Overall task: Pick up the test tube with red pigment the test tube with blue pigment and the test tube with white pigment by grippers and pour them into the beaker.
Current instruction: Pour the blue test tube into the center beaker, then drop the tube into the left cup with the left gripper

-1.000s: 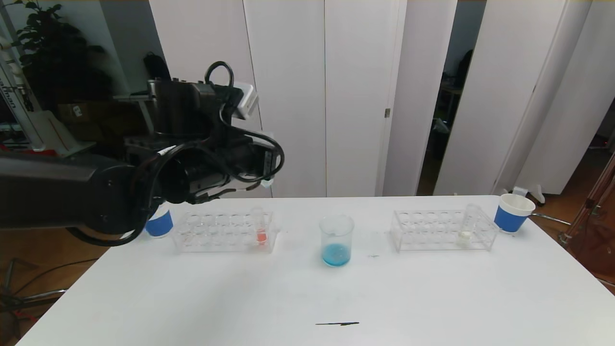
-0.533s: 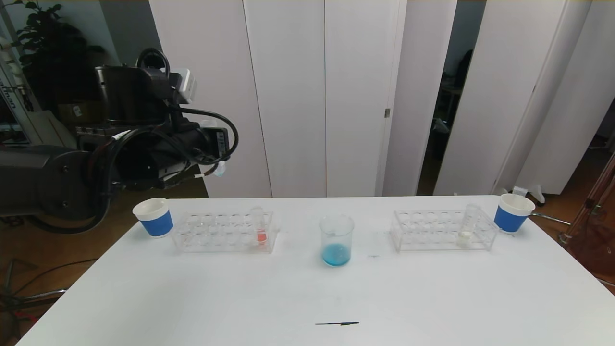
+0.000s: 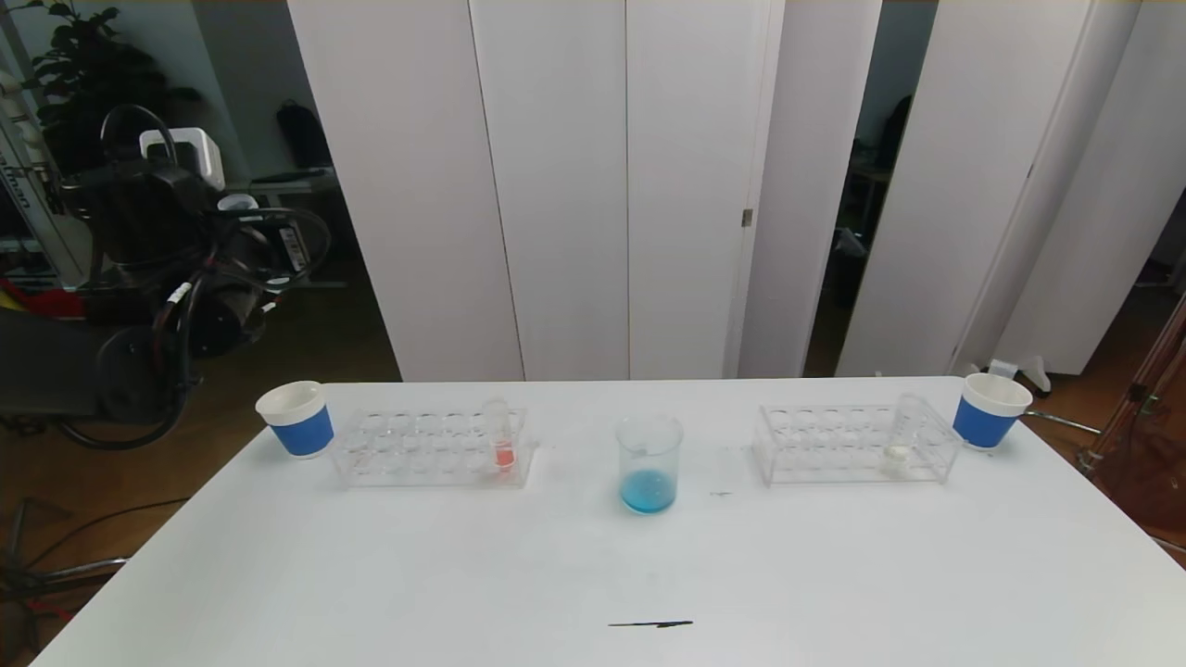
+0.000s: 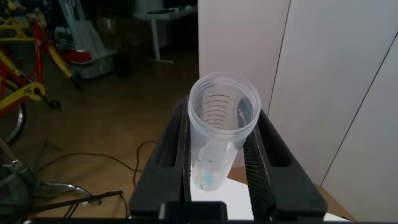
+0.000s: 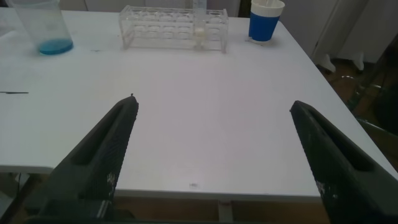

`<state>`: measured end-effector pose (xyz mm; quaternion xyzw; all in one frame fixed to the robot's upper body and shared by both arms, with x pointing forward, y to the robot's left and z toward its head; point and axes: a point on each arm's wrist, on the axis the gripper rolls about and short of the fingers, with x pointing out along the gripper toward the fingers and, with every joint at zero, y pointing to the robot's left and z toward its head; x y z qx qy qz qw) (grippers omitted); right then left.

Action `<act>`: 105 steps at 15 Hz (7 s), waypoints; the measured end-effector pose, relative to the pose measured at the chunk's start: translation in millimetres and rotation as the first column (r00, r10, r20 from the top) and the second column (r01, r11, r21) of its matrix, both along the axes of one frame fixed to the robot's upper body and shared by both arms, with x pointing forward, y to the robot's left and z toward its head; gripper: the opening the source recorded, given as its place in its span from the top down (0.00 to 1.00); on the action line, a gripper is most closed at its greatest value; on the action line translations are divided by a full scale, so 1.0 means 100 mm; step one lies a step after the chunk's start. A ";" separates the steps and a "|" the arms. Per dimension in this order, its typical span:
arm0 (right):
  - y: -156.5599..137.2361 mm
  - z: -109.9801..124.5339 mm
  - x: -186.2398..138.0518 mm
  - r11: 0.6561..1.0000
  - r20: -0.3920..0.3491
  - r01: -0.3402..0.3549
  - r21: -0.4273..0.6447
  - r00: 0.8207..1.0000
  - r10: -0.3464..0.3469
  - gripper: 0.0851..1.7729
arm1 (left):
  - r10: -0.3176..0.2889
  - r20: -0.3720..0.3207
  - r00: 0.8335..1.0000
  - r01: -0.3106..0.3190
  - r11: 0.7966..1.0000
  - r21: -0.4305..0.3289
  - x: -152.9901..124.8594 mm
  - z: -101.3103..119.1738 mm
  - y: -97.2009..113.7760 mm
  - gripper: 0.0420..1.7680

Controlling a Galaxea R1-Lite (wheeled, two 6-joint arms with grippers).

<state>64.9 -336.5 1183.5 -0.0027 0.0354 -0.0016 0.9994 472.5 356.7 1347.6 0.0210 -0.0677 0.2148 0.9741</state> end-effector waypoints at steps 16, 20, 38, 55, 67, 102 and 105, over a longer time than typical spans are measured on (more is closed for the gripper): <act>0.00 0.00 0.00 1.000 0.000 0.000 0.000 1.000 0.000 0.01 | 0.106 -0.212 0.972 -0.112 0.994 -0.018 0.56 -1.48 0.65 0.69; 0.00 0.00 0.00 1.000 0.000 0.000 0.000 1.000 0.000 0.01 | 0.081 -0.226 0.971 -0.093 0.995 -0.044 0.62 -1.67 0.69 0.69; 0.00 0.00 0.00 1.000 0.000 0.000 0.000 1.000 0.000 0.01 | 0.041 -0.209 0.977 -0.047 0.999 -0.027 0.24 -1.22 0.57 0.01; 0.00 0.00 0.00 1.000 0.000 0.000 0.000 1.000 0.000 0.01 | -0.214 -0.275 0.937 0.222 0.975 -0.003 -2.99 -0.41 -0.25 0.01; 0.00 0.00 0.00 1.000 0.001 0.000 0.000 1.000 0.000 0.01 | -0.444 -0.178 0.878 0.444 0.895 -0.046 -4.24 -1.13 -0.24 0.01; 0.00 0.00 0.00 1.000 0.000 0.000 0.000 1.000 0.000 0.01 | -0.412 -0.156 0.898 0.406 0.911 -0.071 -4.06 -1.63 -0.23 0.01; 0.00 0.00 0.00 1.000 0.000 0.000 0.000 1.000 0.000 0.01 | -0.413 -0.134 0.901 0.409 0.911 -0.057 -4.04 -1.65 -0.23 0.01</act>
